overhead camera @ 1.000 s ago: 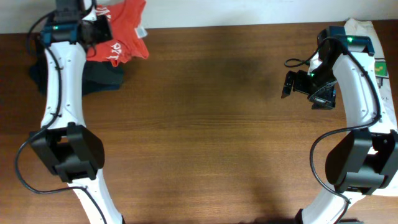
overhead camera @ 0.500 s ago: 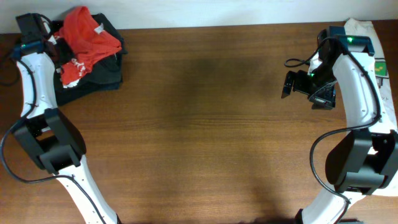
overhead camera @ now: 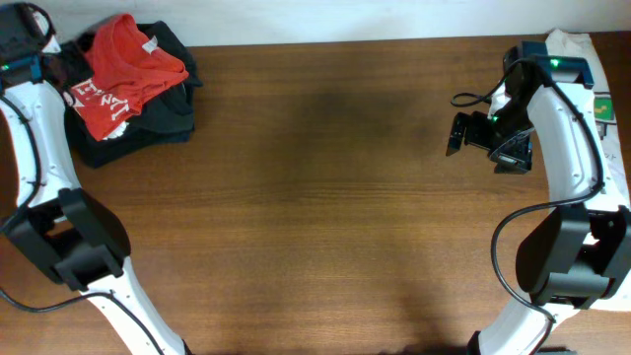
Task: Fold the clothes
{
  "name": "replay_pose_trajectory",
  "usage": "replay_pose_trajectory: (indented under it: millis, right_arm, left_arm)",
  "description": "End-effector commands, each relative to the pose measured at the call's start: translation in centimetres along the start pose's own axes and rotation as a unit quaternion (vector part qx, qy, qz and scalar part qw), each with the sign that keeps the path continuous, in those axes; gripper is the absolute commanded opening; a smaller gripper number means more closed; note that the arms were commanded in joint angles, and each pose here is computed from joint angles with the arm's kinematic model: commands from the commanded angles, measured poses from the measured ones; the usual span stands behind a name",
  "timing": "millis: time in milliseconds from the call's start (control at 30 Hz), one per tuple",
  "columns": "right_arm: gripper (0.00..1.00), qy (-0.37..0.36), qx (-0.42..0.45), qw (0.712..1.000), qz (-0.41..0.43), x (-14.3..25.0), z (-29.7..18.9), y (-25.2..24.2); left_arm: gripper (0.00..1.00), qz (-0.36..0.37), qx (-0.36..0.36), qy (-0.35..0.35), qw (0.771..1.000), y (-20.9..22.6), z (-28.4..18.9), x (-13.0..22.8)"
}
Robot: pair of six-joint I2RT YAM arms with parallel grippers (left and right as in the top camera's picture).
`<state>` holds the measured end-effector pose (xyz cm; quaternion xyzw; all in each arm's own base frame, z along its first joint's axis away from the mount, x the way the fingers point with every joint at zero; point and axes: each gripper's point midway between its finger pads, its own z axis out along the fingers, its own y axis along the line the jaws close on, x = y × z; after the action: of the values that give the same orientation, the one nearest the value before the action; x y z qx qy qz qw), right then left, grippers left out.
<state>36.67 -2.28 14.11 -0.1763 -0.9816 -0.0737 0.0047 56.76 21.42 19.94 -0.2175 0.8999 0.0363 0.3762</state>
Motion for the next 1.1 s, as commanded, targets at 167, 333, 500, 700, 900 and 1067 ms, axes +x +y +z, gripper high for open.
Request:
replay_pose_trajectory:
  millis: [167,333,500,700,900,1067]
  right_arm:
    - [0.99,-0.007,-0.003,1.0,-0.008,-0.1,-0.5,0.4]
    - [0.99,-0.007,-0.003,1.0,-0.008,-0.1,-0.5,0.4]
    - [0.99,-0.007,-0.003,1.0,-0.008,-0.1,-0.5,0.4]
    - [0.99,-0.007,-0.003,1.0,-0.008,-0.1,-0.5,0.4]
    - [0.99,-0.007,-0.003,1.0,-0.008,-0.1,-0.5,0.4]
    - [0.99,-0.007,-0.003,1.0,-0.008,-0.1,-0.5,0.4]
  left_arm:
    - [0.16,-0.021,0.086,0.19,0.978,-2.2,7.2,11.8]
    - [0.27,-0.024,0.093,0.203,0.974,-2.5,6.2,11.9]
    - [0.78,-0.019,0.156,0.128,0.979,-5.3,-1.9,5.1]
    - [0.99,-0.004,0.173,0.047,0.984,-6.4,-16.1,0.4]
    - [0.99,-0.017,0.164,0.111,0.98,-6.0,-28.3,6.1]
    - [0.99,0.017,0.181,0.11,0.977,-7.2,-35.3,9.9]
